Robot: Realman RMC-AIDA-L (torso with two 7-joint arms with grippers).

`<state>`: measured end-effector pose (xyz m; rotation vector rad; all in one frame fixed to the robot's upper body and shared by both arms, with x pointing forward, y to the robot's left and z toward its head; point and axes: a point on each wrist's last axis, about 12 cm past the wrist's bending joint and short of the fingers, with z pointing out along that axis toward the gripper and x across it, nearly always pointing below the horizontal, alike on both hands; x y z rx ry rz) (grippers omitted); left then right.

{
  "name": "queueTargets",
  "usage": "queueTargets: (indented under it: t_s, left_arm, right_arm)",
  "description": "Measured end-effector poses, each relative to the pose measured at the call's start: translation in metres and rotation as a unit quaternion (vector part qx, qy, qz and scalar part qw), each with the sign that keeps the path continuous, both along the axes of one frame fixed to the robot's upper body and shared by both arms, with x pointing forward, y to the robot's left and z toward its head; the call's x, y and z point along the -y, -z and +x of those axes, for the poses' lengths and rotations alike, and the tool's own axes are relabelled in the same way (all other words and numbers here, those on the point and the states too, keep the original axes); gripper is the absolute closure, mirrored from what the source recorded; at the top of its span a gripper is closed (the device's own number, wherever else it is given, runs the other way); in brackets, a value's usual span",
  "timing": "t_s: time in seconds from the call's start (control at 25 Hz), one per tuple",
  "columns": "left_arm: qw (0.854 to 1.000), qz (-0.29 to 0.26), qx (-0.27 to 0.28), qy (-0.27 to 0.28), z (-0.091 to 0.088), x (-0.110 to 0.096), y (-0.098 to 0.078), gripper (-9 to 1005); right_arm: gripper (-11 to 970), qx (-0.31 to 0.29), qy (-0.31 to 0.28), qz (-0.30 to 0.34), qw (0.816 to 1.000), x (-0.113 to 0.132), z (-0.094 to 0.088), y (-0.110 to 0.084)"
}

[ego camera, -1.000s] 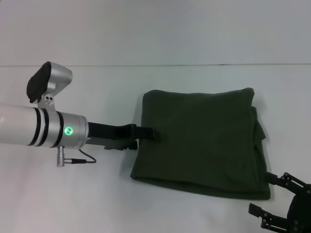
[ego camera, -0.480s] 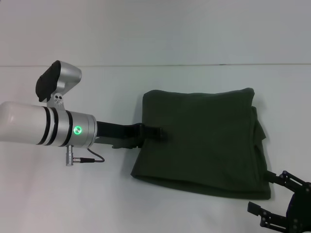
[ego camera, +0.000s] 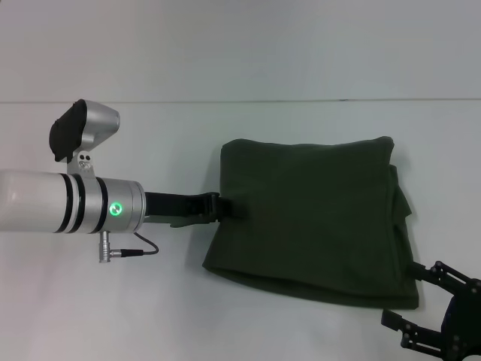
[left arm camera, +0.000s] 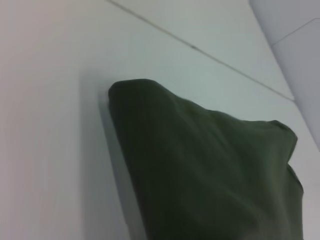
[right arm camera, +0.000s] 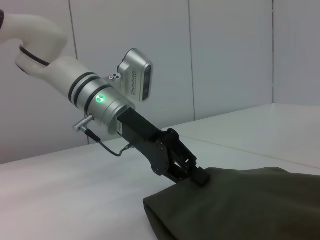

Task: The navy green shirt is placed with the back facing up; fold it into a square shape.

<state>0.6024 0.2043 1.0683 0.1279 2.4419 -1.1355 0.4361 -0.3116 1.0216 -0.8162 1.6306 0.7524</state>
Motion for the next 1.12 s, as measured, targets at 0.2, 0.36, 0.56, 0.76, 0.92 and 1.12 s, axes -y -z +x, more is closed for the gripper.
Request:
queueTargets:
  t_s: [0.2, 0.36, 0.56, 0.76, 0.92, 1.12]
  left_arm:
    - [1.000, -0.001, 0.005, 0.002, -0.001, 0.000, 0.001, 747]
    - [1.000, -0.003, 0.000, -0.006, -0.003, -0.003, 0.003, 905]
    - [0.999, -0.022, 0.000, -0.036, -0.010, -0.016, 0.010, 986]
    - [0.998, -0.042, -0.001, -0.056, -0.017, -0.027, 0.014, 990]
    - [0.995, -0.064, -0.007, -0.082, -0.031, -0.043, 0.021, 992]
    - [0.984, -0.116, -0.001, -0.132, -0.058, -0.070, 0.032, 992]
  right_arm:
    - [59, 0.001, 0.000, 0.000, 1.000, 0.000, 0.000, 0.000]
    - [59, 0.003, -0.002, 0.000, 1.000, -0.001, 0.003, -0.001]
    - [59, 0.007, -0.004, -0.002, 1.000, -0.002, 0.007, -0.003]
    - [59, 0.014, -0.005, -0.003, 1.000, -0.003, 0.013, -0.006]
    - [59, 0.017, -0.005, 0.000, 1.000, -0.004, 0.018, -0.009]
    - [59, 0.022, -0.006, 0.002, 1.000, -0.007, 0.024, -0.011]
